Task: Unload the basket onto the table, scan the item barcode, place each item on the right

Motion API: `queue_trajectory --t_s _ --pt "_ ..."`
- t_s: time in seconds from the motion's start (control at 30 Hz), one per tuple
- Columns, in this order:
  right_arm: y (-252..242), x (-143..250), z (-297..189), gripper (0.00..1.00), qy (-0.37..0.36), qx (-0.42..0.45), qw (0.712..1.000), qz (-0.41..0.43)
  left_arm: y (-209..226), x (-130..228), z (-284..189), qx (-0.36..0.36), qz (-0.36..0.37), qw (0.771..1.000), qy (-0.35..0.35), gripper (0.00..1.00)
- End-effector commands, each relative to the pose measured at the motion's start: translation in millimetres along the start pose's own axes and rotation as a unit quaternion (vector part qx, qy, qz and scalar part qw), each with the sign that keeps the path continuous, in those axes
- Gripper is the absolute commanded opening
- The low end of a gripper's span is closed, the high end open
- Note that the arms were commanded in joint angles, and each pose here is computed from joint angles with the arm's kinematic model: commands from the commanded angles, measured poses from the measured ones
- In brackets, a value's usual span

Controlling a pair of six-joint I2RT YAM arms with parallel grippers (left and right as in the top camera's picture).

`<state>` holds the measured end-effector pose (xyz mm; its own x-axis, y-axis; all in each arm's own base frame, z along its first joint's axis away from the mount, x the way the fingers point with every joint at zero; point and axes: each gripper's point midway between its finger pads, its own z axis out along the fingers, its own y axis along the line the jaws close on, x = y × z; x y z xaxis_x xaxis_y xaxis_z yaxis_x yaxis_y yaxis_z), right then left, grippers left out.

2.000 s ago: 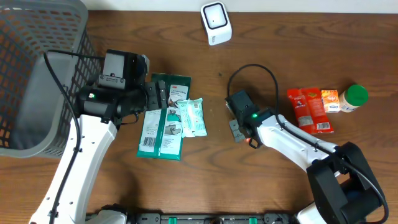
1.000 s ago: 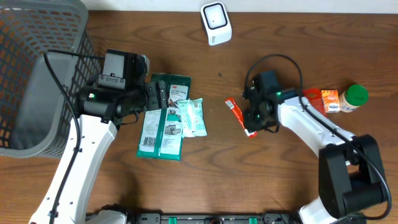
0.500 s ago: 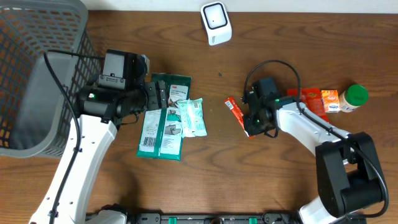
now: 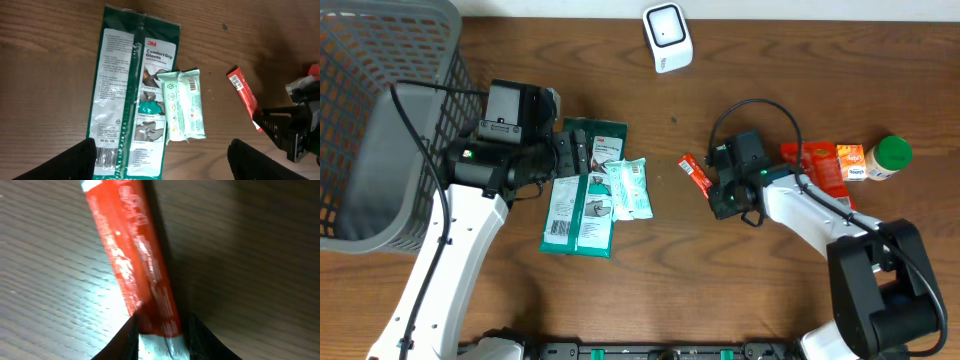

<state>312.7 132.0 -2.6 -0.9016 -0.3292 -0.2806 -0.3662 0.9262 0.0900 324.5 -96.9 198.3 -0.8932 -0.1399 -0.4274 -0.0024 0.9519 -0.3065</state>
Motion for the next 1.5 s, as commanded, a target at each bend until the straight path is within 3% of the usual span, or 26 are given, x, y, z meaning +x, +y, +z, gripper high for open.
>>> queue_trajectory --t_s 0.0,0.2,0.57,1.07,1.27,1.47 --pt "9.0 26.2 13.7 0.27 0.04 0.0 0.999 -0.018 1.4 0.7 1.5 -0.001 0.003 1.0 0.003 0.85" --pt "7.0 26.3 14.1 0.27 0.04 0.047 0.997 -0.045 1.4 0.7 1.5 -0.001 0.003 1.0 0.003 0.85" --pt "11.7 20.8 14.2 0.01 0.028 0.048 0.997 -0.048 1.4 0.7 1.5 -0.001 0.003 1.0 0.003 0.84" --pt "12.1 -15.5 -31.6 0.01 -0.043 0.051 0.997 -0.035 1.4 0.7 1.5 -0.001 0.003 1.0 0.003 0.85" --pt "7.0 -34.3 -78.9 0.01 -0.02 0.05 0.998 -0.022 1.4 0.7 1.5 -0.001 0.003 1.0 0.003 0.84" --pt "19.3 -56.6 -142.9 0.01 -0.002 -0.005 1.0 -0.001 1.4 0.7 1.5 -0.001 0.003 1.0 0.003 0.84"
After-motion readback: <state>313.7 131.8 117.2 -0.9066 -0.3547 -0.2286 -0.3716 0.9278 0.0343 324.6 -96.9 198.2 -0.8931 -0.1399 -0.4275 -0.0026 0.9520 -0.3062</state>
